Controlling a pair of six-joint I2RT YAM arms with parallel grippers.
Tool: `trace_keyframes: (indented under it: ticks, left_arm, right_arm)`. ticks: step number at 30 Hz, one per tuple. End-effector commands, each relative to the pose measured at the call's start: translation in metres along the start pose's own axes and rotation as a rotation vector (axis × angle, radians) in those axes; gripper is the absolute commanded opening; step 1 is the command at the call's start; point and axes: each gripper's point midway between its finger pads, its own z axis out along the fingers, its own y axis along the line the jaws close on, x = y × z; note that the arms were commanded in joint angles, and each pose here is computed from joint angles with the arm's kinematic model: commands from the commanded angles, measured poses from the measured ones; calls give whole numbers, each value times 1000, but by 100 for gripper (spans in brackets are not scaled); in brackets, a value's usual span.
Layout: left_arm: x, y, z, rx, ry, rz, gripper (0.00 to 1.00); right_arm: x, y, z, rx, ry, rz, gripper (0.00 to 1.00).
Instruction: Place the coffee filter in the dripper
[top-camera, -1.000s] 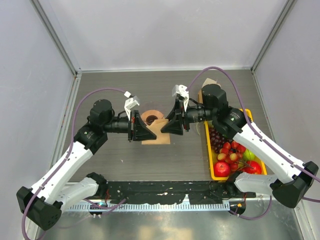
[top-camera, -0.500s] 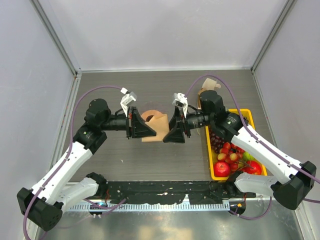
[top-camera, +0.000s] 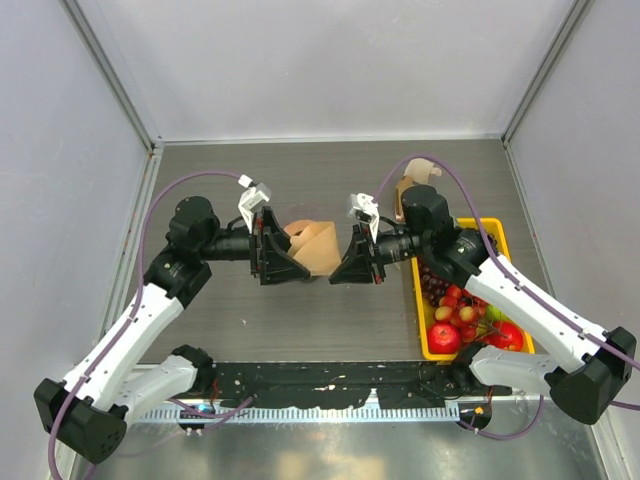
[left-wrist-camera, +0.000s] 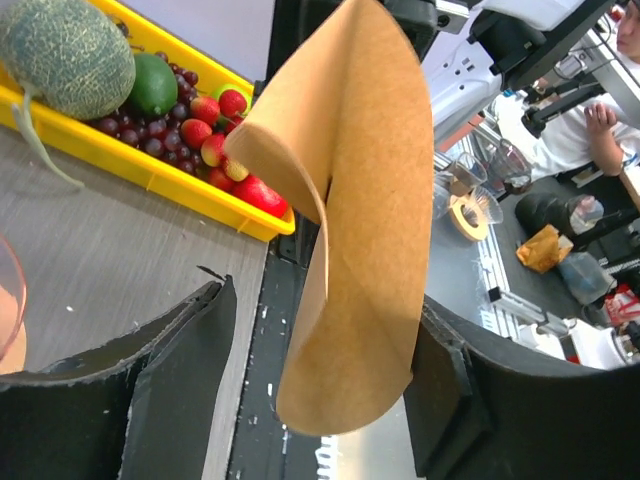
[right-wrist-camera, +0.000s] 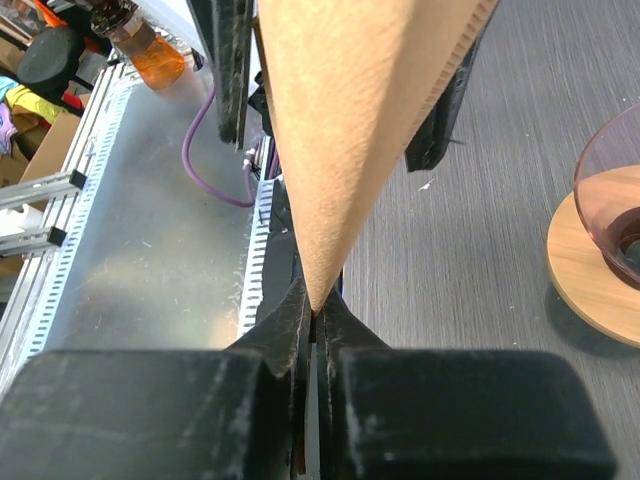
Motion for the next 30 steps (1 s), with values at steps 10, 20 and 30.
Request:
trace_keyframes:
  ticks: [10, 20, 30]
  left_arm:
    - [-33, -13, -49, -79, -106, 134, 79]
    - [-20, -10, -40, -56, -89, 134, 82]
    - [9, -9, -22, -54, 14, 139, 79]
  right_arm:
    - [10, 26, -13, -91, 38, -143, 6]
    - [18, 32, 0, -115, 87, -155, 5]
    - [13, 25, 8, -94, 104, -145, 5]
